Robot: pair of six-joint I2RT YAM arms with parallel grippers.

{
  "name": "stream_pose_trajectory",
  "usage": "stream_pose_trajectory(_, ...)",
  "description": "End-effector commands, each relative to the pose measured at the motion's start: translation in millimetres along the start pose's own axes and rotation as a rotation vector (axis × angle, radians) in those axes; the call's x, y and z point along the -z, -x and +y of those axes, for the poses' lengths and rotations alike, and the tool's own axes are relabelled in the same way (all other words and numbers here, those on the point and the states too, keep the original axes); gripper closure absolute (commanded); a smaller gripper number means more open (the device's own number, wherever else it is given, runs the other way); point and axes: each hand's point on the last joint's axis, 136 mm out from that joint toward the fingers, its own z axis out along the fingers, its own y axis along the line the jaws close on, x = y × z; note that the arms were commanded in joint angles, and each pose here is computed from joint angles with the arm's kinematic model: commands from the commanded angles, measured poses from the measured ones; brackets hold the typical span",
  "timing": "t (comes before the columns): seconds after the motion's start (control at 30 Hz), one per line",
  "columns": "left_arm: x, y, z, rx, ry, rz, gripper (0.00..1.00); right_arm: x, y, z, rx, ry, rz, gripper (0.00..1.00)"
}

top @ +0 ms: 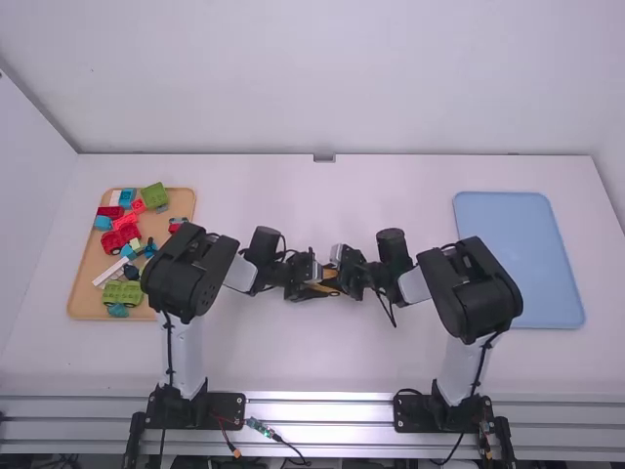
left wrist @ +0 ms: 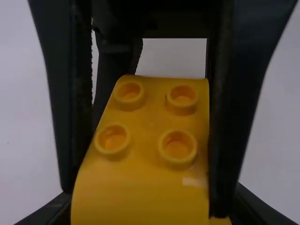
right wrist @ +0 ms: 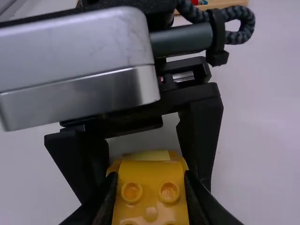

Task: Assemble lego blocks to make yellow taxi

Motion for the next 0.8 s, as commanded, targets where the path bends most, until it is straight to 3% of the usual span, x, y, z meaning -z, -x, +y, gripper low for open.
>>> stream_pose_trajectory(0.0,3.2,2.7,9.8,-0.024,0.031,0.010,0.74,4.5,2.3,-3.8,-0.010,-0.024,0.018,1.00)
stream_pose_trajectory(0.17,4.1,1.8,10.2,-0.022,0.034,0.011,0.74,3.8,-0.6,2.0,0.036,0.000,0.035,1.00)
stream_pose_trajectory(0.43,2.4,2.0,7.1,-0.020,0.025,0.013,0.74,8.4,17.9,1.7,0.114,-0.008,0.009,1.00)
stream_pose_trajectory(0.77,2.3,1.9,7.2,-0.018,0.024,0.014,0.75,1.6,9.4,8.6,0.087,0.058,-0.016,1.00)
